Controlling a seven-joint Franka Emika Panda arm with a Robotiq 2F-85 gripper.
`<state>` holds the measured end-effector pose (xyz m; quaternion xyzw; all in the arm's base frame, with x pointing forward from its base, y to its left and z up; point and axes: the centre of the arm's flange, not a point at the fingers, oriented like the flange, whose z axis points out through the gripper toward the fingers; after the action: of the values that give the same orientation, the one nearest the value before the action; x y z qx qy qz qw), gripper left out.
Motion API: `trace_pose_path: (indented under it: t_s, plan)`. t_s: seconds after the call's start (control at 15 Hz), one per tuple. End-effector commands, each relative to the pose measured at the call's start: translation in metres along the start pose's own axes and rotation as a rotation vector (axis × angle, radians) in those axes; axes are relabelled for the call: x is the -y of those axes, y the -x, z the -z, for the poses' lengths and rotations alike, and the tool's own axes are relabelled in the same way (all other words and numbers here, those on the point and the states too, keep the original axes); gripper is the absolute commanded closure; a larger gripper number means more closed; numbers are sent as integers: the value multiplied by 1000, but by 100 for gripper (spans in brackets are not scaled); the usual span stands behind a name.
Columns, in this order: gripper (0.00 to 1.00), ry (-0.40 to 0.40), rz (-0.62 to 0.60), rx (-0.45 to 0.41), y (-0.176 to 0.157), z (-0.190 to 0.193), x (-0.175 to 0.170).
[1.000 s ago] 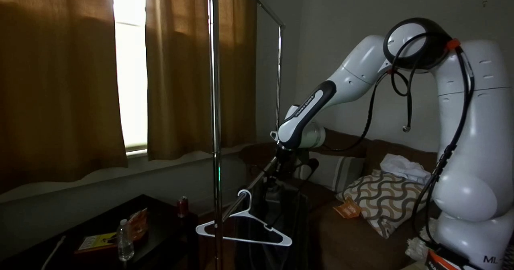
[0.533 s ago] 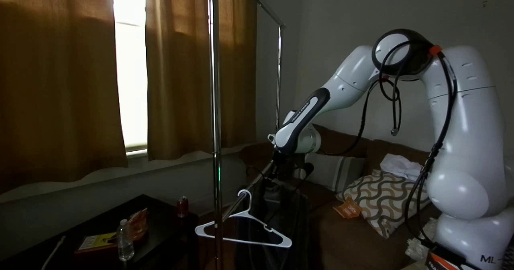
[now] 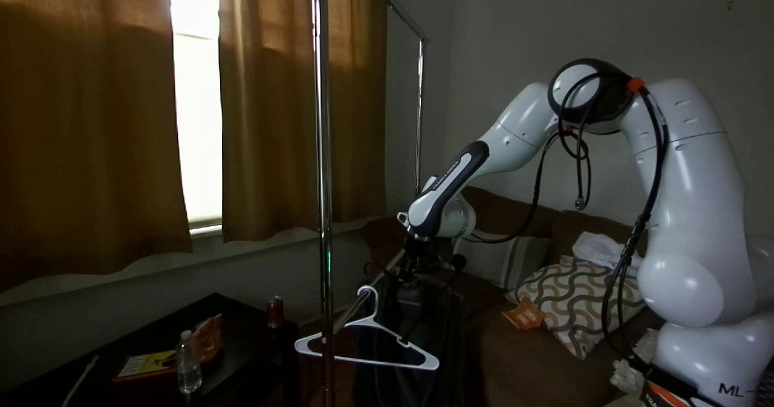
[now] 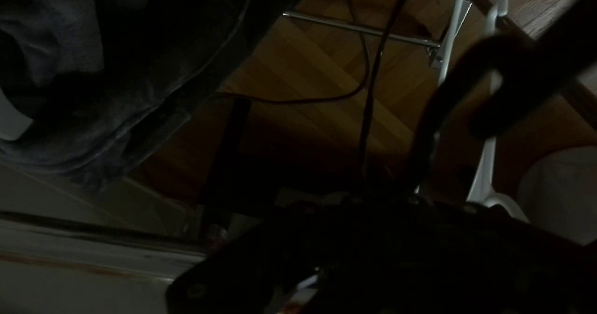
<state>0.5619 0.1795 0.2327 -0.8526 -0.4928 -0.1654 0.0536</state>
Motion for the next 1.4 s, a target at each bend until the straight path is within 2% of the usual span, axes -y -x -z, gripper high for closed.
trace_pose_path:
  t_s: [0.0, 0.47, 0.53, 0.6, 0.73, 1.13, 1.2, 1.33]
  plan:
    - [98, -55, 18, 42, 6, -10, -6]
    - [98, -101, 14, 81, 12, -16, -6]
    - [67, -103, 12, 87, 12, -16, -6]
    - [66, -106, 11, 88, 12, -15, -6]
    - [53, -118, 12, 102, 15, -15, -5]
    - [7, -131, 1, 128, 22, -8, -7]
    - [1, -135, 0, 138, 22, -6, -7]
    - [0, -167, 0, 153, 22, 0, -5]
